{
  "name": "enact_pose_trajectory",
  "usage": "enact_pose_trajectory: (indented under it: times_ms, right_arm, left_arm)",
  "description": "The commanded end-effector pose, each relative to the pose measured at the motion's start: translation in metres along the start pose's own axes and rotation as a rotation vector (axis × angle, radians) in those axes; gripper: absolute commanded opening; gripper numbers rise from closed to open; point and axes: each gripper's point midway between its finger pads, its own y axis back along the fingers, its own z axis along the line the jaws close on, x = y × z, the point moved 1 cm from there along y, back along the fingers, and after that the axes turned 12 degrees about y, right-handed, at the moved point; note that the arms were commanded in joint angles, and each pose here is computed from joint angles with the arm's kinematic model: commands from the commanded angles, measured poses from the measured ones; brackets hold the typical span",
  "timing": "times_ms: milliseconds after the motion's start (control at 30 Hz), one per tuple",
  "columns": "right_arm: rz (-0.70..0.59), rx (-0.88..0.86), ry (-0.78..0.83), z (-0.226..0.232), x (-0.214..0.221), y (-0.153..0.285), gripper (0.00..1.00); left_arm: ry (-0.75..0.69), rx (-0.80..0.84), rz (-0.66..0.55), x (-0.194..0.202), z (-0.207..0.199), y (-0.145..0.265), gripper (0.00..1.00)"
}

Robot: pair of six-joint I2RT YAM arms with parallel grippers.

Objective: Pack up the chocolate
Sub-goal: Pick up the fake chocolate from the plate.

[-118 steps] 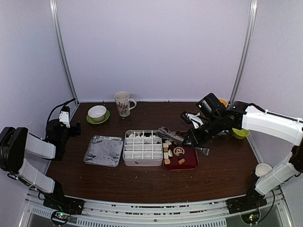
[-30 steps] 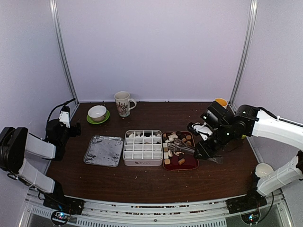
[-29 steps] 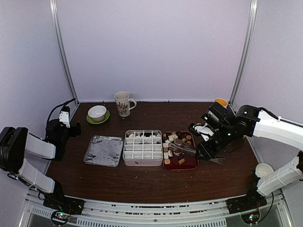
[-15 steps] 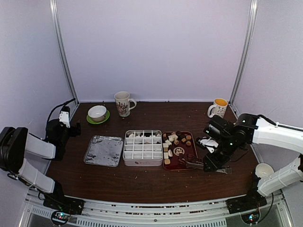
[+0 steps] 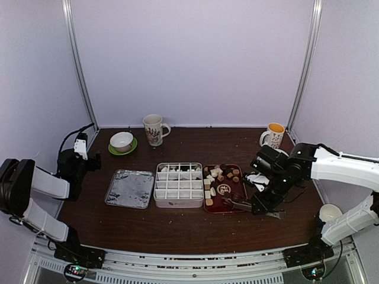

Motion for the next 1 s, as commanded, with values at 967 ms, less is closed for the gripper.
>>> enact_pose_trajectory:
  times_ms: [967]
  right_arm:
    - [-0.209, 0.072, 0.009, -0.007, -0.045, 0.046, 0.29]
  left_arm:
    - [0.012, -0.001, -0.037, -0.007, 0.002, 0.000, 0.98]
